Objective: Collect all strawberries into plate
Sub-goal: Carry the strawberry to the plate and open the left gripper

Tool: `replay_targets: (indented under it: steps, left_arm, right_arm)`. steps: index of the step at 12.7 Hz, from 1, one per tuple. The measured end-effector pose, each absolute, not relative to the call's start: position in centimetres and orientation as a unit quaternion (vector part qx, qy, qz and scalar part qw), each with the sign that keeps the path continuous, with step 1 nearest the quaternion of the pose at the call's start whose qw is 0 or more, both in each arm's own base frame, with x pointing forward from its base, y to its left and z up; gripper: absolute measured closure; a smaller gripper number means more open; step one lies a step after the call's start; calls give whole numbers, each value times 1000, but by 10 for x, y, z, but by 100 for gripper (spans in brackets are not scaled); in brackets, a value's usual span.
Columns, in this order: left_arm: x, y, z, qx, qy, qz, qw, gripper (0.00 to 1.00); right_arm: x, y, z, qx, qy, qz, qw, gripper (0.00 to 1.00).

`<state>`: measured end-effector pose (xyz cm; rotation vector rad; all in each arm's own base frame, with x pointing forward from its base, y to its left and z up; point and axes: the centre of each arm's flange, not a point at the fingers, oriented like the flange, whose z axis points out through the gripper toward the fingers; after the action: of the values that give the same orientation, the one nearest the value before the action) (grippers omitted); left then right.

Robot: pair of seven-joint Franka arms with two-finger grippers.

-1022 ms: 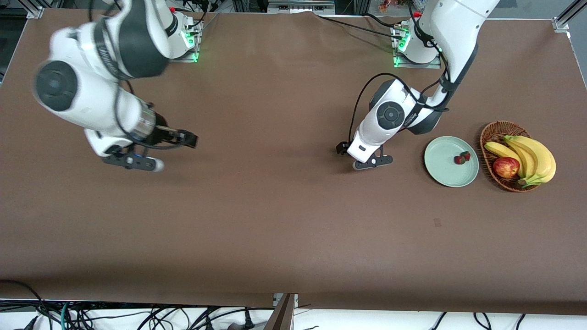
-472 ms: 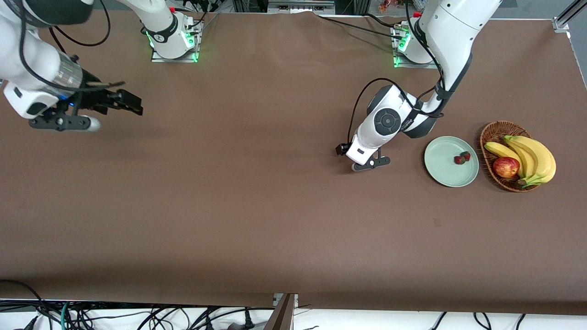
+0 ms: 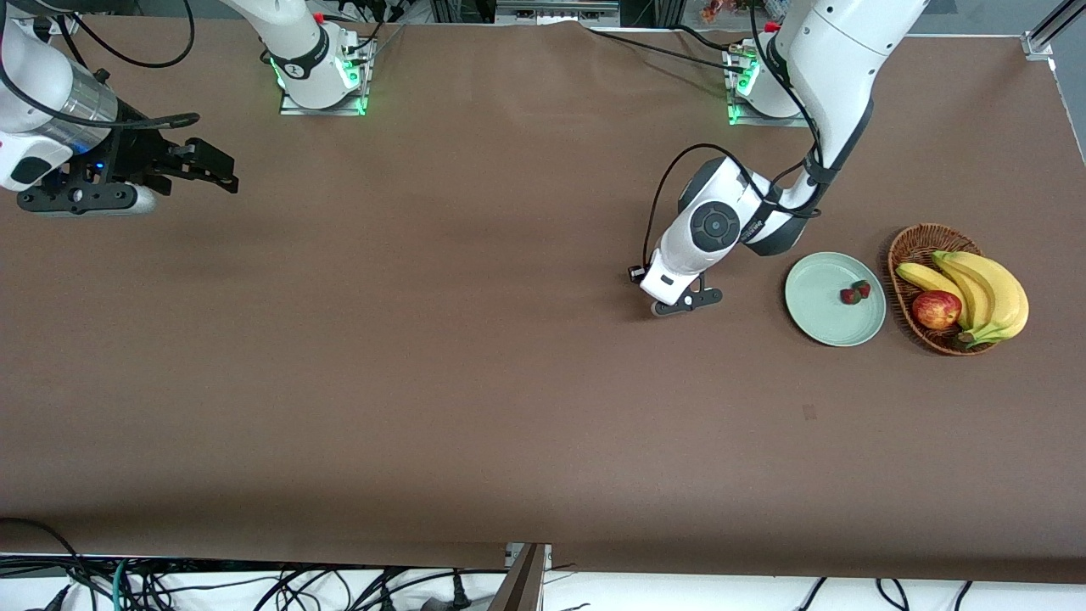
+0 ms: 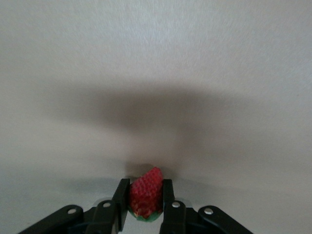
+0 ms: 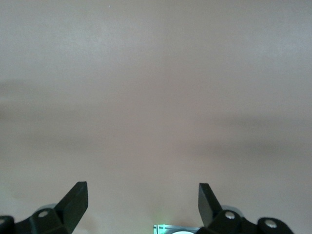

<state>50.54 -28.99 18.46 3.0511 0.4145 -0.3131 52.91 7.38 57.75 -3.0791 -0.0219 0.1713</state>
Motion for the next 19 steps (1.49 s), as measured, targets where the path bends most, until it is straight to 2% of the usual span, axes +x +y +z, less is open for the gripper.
replay_targets:
  steps: [3,7,11,16,18,19]
  left_arm:
    - [554,-265,237,984,140,-109,10,69]
    - [595,-134,286,987,97,-126,15,69]
    - [593,-36,267,989,42,-142,10,69]
    - [563,-8,198,991,20,-134,5,68]
    - [560,-8,193,990,10,-137,6,65]
    - [561,-7,194,991,4,-136,7,58]
  right_arm:
    - [531,72,580,-999,-10,48,14,0]
    - [538,70,598,-999,-11,32,5,0]
    - [544,69,600,-999,-8,31,3,0]
    - [549,65,591,-999,-4,38,1,0]
    - [550,65,590,-999,-3,39,1,0]
    - [550,65,590,-999,-3,39,1,0]
